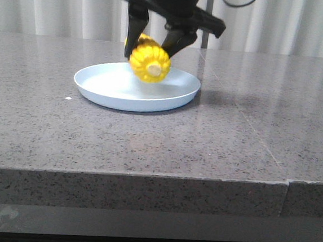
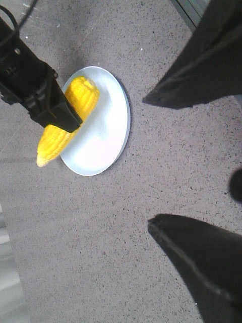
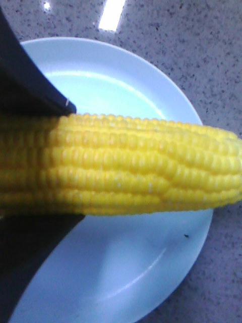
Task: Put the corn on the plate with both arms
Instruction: 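Carry the corn with the right gripper and lower it onto the plate, then open the right gripper and lift it away from the corn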
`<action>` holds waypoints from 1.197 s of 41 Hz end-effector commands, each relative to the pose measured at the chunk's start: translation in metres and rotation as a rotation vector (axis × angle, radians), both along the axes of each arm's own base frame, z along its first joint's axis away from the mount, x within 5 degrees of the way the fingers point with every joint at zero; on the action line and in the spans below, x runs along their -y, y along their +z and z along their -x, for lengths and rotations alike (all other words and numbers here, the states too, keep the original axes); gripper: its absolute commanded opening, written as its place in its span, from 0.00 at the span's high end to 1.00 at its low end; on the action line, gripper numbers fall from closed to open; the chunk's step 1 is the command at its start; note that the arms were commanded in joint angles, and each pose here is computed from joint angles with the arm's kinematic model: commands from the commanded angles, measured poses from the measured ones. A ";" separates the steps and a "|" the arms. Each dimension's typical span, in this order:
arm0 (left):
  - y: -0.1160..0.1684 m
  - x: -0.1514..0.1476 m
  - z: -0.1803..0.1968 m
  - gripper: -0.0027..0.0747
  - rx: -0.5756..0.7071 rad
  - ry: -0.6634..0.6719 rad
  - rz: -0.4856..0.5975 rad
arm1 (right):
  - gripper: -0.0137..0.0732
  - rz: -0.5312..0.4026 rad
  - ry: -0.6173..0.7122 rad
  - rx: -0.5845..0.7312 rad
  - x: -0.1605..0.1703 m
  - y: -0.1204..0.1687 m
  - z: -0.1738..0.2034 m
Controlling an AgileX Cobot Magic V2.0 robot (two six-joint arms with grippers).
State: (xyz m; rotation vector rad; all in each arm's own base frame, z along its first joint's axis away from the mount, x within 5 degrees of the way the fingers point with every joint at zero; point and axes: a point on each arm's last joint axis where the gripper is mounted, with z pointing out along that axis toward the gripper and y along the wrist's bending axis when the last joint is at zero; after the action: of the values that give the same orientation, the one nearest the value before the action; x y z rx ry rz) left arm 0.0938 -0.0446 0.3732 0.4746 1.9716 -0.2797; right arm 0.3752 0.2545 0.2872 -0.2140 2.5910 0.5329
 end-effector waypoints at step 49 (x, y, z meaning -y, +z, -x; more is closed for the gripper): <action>0.013 0.001 -0.002 0.40 0.075 0.008 0.056 | 0.10 0.054 0.160 0.590 0.174 0.155 0.249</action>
State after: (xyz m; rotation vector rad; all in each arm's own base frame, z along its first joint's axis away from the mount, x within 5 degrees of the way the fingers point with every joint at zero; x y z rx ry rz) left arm 0.0938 -0.0446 0.3732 0.4746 1.9716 -0.2797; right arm 0.1455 0.0941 0.4325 -0.5294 2.1451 0.3734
